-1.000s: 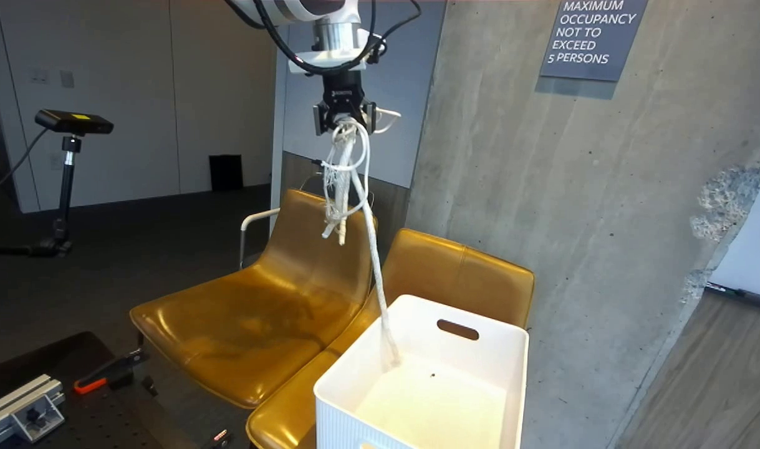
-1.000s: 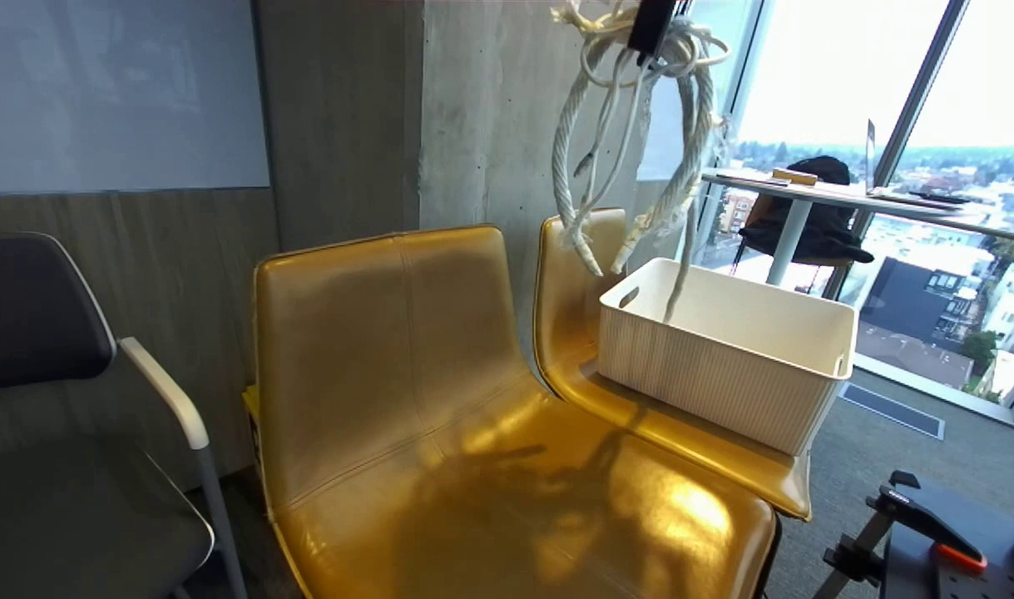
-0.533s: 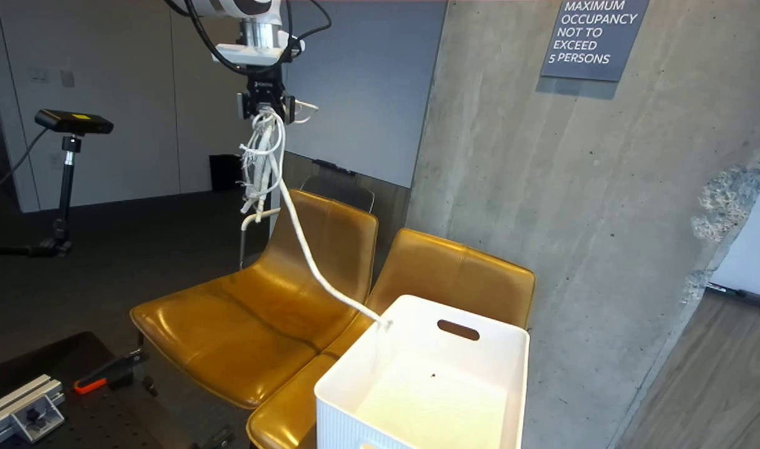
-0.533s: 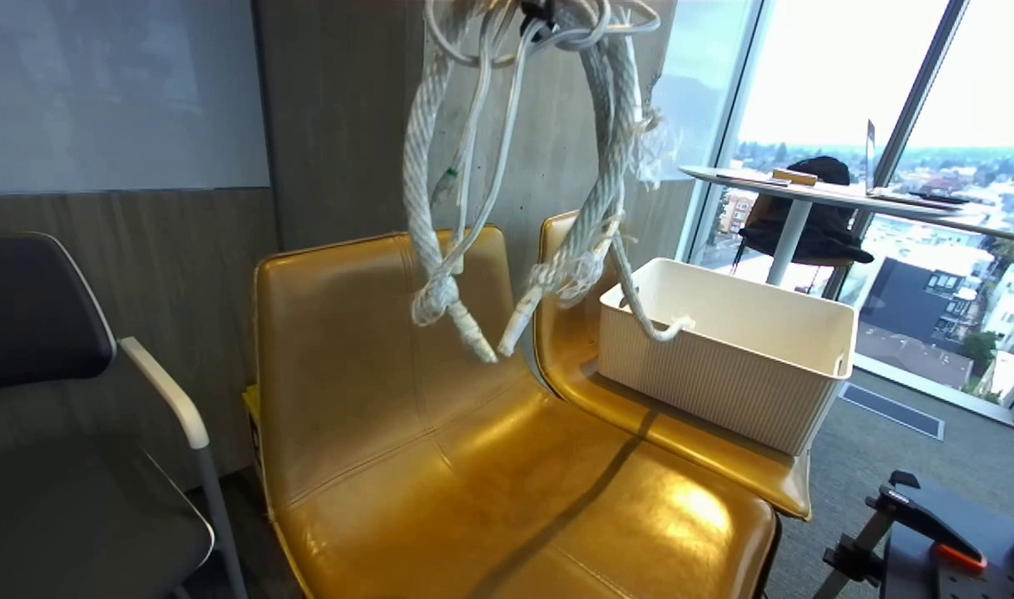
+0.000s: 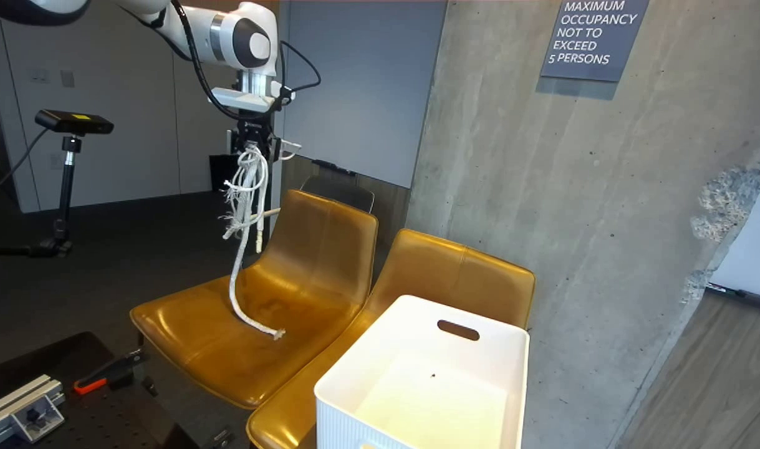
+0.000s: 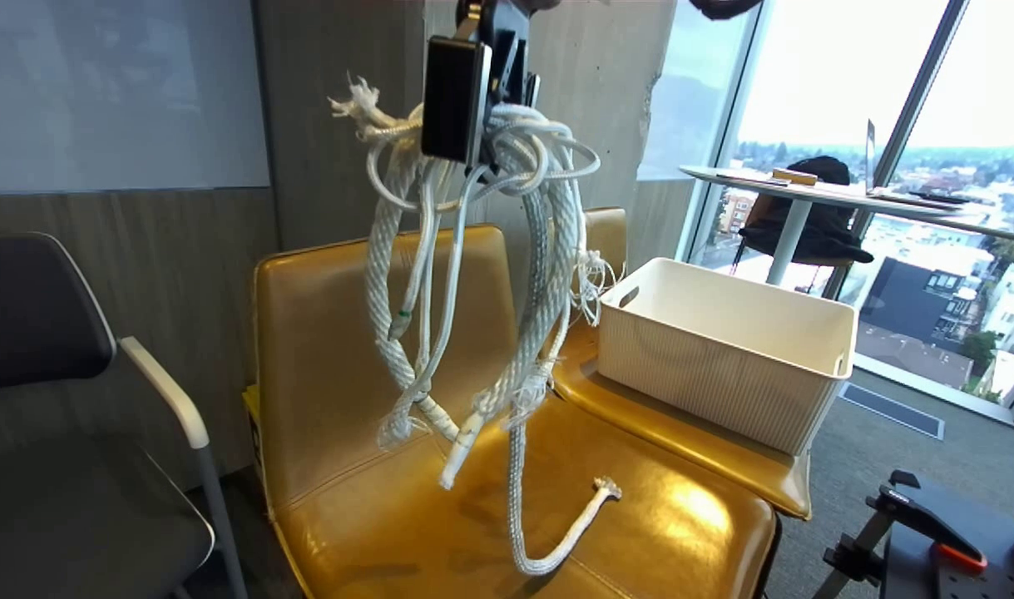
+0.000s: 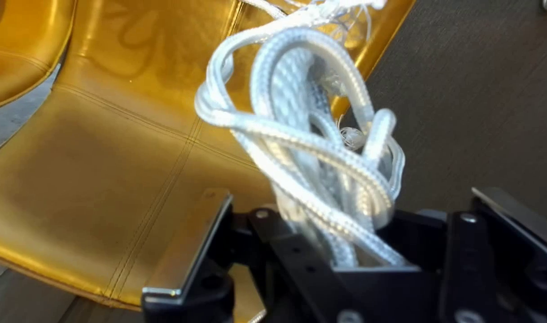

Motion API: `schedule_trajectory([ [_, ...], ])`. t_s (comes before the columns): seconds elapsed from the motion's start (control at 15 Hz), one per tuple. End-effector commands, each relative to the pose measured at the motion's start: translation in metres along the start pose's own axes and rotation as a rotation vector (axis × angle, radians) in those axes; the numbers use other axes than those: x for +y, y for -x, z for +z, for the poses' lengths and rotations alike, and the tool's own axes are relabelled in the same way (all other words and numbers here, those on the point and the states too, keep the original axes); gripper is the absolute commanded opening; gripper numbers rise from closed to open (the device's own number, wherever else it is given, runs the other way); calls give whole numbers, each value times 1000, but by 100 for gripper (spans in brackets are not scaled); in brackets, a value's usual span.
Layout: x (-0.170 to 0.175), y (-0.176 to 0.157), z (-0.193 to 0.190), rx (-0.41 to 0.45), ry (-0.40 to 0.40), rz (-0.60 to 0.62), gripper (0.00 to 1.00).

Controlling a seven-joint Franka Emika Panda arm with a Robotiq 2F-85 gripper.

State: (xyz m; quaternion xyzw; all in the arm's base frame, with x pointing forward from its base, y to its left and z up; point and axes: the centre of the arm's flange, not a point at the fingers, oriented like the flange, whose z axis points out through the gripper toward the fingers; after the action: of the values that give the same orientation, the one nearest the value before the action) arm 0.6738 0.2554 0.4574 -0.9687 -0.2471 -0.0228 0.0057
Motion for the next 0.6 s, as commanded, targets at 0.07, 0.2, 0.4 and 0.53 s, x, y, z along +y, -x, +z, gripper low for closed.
schedule_trajectory([
  [0.07, 28, 8, 32, -35, -42, 44, 0],
  [0.2, 38, 13, 49, -59, -53, 59, 0],
  [0.4, 50, 23, 69, -91, -70, 70, 25],
  [0.53, 55, 30, 78, -107, -77, 60, 33],
])
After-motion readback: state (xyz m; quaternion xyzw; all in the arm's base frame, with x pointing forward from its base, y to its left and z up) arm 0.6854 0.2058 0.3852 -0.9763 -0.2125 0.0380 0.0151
